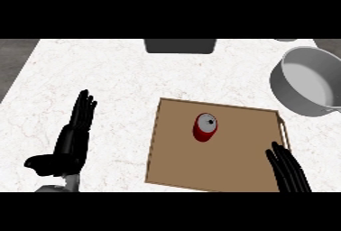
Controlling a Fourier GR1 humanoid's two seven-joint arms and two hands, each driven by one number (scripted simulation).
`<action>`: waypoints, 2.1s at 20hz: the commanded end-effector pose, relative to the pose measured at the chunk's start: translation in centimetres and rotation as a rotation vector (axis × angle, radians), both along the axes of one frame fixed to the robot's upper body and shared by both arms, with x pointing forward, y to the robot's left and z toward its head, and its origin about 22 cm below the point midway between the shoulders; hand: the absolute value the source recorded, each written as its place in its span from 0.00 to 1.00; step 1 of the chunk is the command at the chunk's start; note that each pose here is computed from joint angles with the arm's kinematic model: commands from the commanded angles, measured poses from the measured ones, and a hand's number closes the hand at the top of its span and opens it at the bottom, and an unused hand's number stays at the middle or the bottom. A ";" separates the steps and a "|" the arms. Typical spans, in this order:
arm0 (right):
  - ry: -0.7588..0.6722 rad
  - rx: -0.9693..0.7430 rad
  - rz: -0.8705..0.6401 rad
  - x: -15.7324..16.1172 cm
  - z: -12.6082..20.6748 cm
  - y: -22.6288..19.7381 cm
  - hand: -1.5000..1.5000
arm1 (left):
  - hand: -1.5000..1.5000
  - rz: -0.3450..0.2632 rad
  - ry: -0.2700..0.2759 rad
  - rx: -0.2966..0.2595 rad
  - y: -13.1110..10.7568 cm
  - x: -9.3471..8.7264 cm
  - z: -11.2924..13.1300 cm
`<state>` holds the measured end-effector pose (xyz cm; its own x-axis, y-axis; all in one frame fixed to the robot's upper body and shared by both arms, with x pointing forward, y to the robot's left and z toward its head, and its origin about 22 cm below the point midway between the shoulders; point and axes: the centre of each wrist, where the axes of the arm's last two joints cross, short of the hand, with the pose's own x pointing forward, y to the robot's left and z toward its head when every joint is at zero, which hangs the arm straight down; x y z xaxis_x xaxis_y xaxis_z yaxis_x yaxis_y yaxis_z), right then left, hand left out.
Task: Pick the can from the tray and place it in the pot
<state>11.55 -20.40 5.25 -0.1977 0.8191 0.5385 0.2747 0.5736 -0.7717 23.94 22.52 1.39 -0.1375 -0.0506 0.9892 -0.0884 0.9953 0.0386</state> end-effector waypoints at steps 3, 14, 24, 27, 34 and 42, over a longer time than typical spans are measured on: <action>0.170 -0.085 -0.057 1.2 2.0 5.3 0.00 | 0.50 -0.010 0.018 0.004 0.2 1.1 -0.3; 0.368 -0.152 -0.142 7.3 0.3 10.5 0.00 | 0.50 0.003 -0.002 0.006 -0.8 -0.5 -1.6; 0.397 -0.133 -0.114 9.9 -1.4 10.1 0.00 | 0.50 0.008 0.019 -0.016 1.8 1.3 -0.6; 0.393 -0.143 -0.115 10.5 -3.0 9.9 0.00 | 0.50 0.004 0.001 0.001 1.1 1.6 0.1; 0.411 -0.119 -0.133 10.8 -5.1 10.4 0.00 | 0.50 -0.005 0.004 0.005 -1.5 -1.5 -1.2; 0.223 -0.208 -0.117 13.0 -4.3 9.9 1.00 | 0.50 0.001 0.003 -0.001 -0.4 -0.3 -0.8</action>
